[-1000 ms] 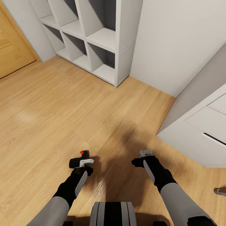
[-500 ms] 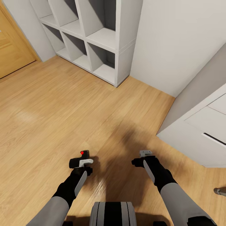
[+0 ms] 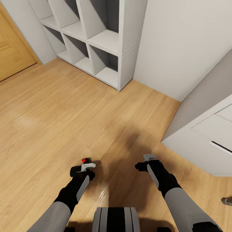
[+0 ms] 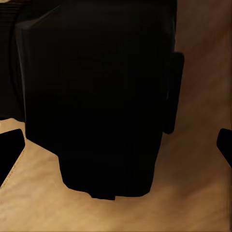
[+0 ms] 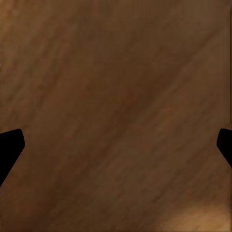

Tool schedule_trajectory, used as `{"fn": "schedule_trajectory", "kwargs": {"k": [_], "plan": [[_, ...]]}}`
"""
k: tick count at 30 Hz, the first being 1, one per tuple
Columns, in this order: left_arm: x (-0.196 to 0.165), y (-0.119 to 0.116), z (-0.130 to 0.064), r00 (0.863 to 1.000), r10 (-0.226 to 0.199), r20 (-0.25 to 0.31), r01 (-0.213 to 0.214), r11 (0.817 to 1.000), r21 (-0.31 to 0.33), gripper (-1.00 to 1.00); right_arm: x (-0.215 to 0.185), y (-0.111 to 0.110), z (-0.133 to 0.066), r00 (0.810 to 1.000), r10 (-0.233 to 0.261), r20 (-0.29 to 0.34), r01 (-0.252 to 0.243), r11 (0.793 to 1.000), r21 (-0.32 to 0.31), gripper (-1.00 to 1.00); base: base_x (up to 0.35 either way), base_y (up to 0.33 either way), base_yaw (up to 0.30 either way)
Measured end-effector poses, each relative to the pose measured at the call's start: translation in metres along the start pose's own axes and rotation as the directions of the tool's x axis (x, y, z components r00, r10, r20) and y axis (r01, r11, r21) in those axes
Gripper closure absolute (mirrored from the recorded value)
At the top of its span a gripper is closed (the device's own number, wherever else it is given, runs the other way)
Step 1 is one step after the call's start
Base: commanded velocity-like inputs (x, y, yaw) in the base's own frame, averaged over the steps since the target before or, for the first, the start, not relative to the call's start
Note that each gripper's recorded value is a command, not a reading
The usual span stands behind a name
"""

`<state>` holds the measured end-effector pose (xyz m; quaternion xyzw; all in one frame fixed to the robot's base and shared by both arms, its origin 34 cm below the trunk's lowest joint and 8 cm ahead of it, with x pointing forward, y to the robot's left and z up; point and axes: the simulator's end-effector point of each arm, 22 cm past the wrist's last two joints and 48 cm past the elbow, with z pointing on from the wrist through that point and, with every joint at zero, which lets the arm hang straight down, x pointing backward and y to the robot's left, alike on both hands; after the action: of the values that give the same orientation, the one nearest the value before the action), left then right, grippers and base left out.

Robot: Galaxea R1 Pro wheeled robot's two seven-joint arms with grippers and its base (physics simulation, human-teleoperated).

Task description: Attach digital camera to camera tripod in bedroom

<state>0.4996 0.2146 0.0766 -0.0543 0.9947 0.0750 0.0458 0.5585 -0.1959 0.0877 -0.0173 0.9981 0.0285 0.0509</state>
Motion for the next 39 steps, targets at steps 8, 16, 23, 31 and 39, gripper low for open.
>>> {"fn": "schedule_trajectory", "kwargs": {"k": [8, 16, 23, 31, 39], "plan": [[0.0, 0.0, 0.0, 1.0, -0.001, -0.001, 0.001, 1.0, 0.0, -1.0, 0.0, 0.0, 0.0, 1.0, 0.001, 0.0, -0.001, 1.0, 0.0, -1.0, 0.012, 0.0, 0.0], [0.0, 0.001, 0.0, 1.0, -0.002, -0.001, 0.002, 1.0, -0.002, -1.0, 0.0, 0.0, 0.0, 1.0, 0.001, 0.0, -0.001, 1.0, 0.001, -1.0, 0.001, 0.0, 0.0], [0.0, 0.001, 0.0, 1.0, -0.002, -0.001, 0.002, 1.0, -0.002, -1.0, 0.0, 0.0, 0.0, 1.0, 0.0, 0.0, 0.0, 1.0, 0.001, -1.0, 0.0, 0.0, 0.0], [0.004, 0.002, 0.002, 1.0, -0.001, -0.009, 0.001, 1.0, -0.004, -1.0, 0.0, 0.0, 0.0, 1.0, -0.001, 0.0, 0.001, 1.0, 0.002, -1.0, 0.0, 0.0, 0.0], [0.01, 0.003, 0.008, 1.0, -0.019, 0.01, 0.019, 1.0, -0.008, 1.0, 0.0, -0.001, 0.0, 1.0, 0.0, 0.0, 0.0, 1.0, 0.002, -1.0, 0.0, 0.0, 0.0]]}}
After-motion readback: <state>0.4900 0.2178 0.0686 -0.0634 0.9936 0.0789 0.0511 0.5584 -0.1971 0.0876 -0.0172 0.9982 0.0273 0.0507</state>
